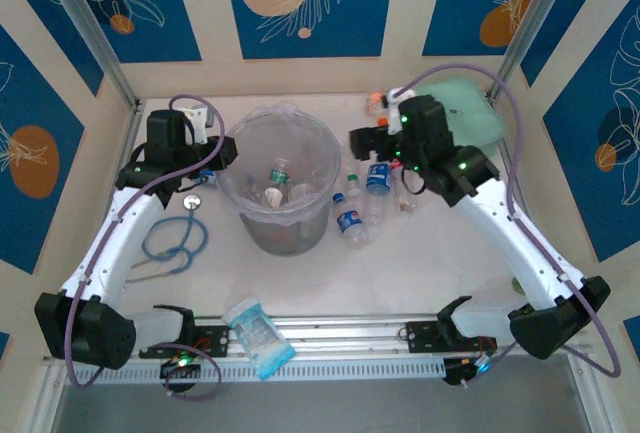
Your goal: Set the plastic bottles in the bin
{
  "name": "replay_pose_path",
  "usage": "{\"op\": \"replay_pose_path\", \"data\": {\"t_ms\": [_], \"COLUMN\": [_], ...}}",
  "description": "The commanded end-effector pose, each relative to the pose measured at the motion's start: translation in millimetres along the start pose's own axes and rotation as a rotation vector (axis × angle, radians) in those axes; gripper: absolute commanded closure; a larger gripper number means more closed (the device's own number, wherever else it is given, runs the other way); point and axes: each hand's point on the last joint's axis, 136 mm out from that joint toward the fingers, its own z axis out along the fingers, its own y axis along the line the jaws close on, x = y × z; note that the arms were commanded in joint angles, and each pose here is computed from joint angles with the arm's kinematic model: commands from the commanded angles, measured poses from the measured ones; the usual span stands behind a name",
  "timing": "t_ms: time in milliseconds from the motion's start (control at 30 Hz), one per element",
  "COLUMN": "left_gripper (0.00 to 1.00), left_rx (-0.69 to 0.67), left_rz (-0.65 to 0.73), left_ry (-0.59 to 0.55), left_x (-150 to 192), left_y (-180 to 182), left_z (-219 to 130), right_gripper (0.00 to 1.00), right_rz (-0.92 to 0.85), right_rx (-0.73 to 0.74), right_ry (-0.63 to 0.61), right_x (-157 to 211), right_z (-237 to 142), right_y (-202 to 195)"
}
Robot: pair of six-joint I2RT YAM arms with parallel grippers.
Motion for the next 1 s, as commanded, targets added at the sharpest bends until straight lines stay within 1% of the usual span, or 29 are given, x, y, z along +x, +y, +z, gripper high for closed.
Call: {"op": "replay_pose_path", "data": {"t_ms": [0,100,267,367,433,500,633,800,900,967], "left_gripper": [0.75,0.75,0.75,0.75,0.74,0.75,0.75,0.75,0.75,0.75], "left_rx": [-0.037,-0.033,-0.039,-0.04,-0.038,-0.038,-0.05,-0.052,-0.057,-0.059], "left_rz": [-0.004,-0.005,-0.004,-0.002,-0.002,-0.001,0.006,0.004,0.008,0.006], "left_ry": [0.011,0.018,0.015,0.016,0.017,0.018,0.016,0.022,0.024,0.026], "left_x": [6.1,7.2,7.0,7.3,7.5,7.3,7.0,8.0,8.3,8.9], "left_y": [11.9,11.7,12.8,12.7,12.5,12.6,14.4,15.6,16.6,17.6], "left_z": [0.2,1.8,1.0,0.9,1.1,1.4,0.7,2.6,3.4,3.9], "right_gripper": [0.01,0.01,0.01,0.01,0.01,0.05,0.16,0.18,0.19,0.23], "right_rz": [0.097,0.101,0.089,0.063,0.082,0.098,0.09,0.104,0.104,0.109], "right_rx": [0.158,0.209,0.245,0.286,0.32,0.322,0.342,0.339,0.325,0.321], "right_ry": [0.209,0.3,0.451,0.503,0.531,0.567,0.594,0.665,0.678,0.685], "right_x": [42.1,57.8,77.7,82.6,84.6,89.3,95.8,112.6,120.7,124.2], "right_z": [10.9,31.2,80.7,114.5,135.3,156.2,196.6,231.6,246.4,253.8], "right_y": [-53.6,-76.5,-93.4,-103.7,-113.4,-119.0,-132.5,-140.2,-139.9,-141.4]}}
